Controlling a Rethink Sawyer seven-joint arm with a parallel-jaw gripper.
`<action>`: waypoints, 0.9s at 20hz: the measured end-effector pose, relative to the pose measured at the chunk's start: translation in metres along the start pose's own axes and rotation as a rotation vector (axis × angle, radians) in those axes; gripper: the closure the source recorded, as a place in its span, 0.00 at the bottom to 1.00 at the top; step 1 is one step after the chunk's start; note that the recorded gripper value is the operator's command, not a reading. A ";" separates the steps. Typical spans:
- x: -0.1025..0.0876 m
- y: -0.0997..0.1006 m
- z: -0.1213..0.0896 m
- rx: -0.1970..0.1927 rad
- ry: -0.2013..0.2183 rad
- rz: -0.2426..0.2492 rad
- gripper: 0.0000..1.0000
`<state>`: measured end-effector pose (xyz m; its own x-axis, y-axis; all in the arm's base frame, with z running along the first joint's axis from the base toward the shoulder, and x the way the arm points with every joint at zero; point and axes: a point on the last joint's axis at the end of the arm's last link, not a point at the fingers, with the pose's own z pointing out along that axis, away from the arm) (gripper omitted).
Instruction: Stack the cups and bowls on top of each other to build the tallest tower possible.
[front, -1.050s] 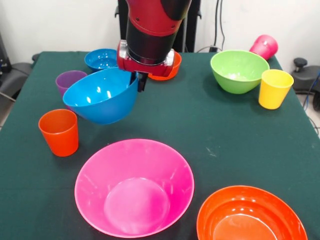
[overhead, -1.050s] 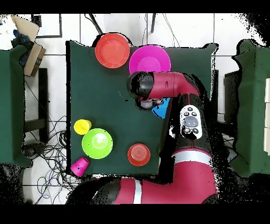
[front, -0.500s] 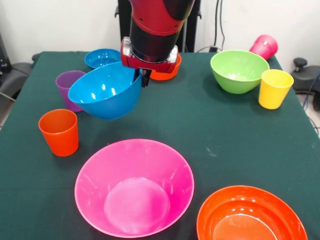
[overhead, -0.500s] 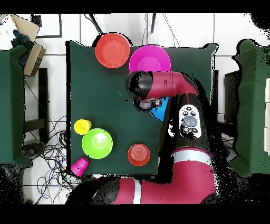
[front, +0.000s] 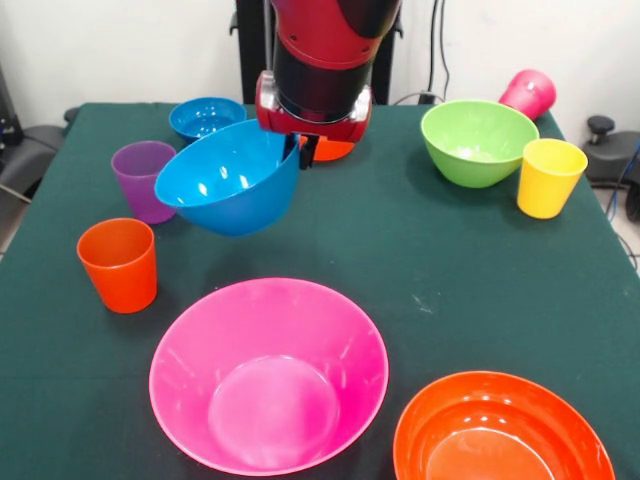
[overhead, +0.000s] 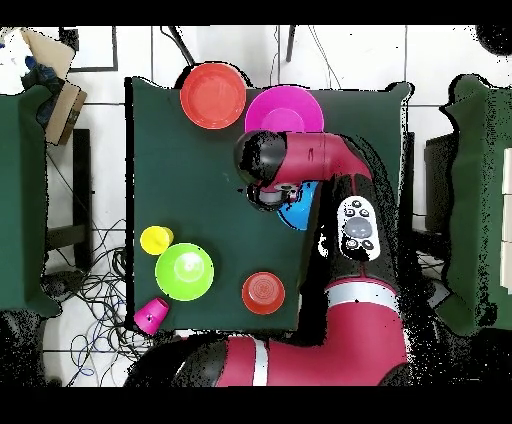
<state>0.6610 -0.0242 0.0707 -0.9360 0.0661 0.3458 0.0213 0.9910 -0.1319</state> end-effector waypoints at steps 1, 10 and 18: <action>0.000 0.001 0.000 -0.003 0.002 0.000 1.00; -0.004 0.006 -0.008 -0.048 0.020 0.004 1.00; -0.009 0.002 -0.011 -0.083 0.019 0.013 1.00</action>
<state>0.6737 -0.0213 0.0777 -0.9286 0.0806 0.3623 0.0634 0.9962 -0.0592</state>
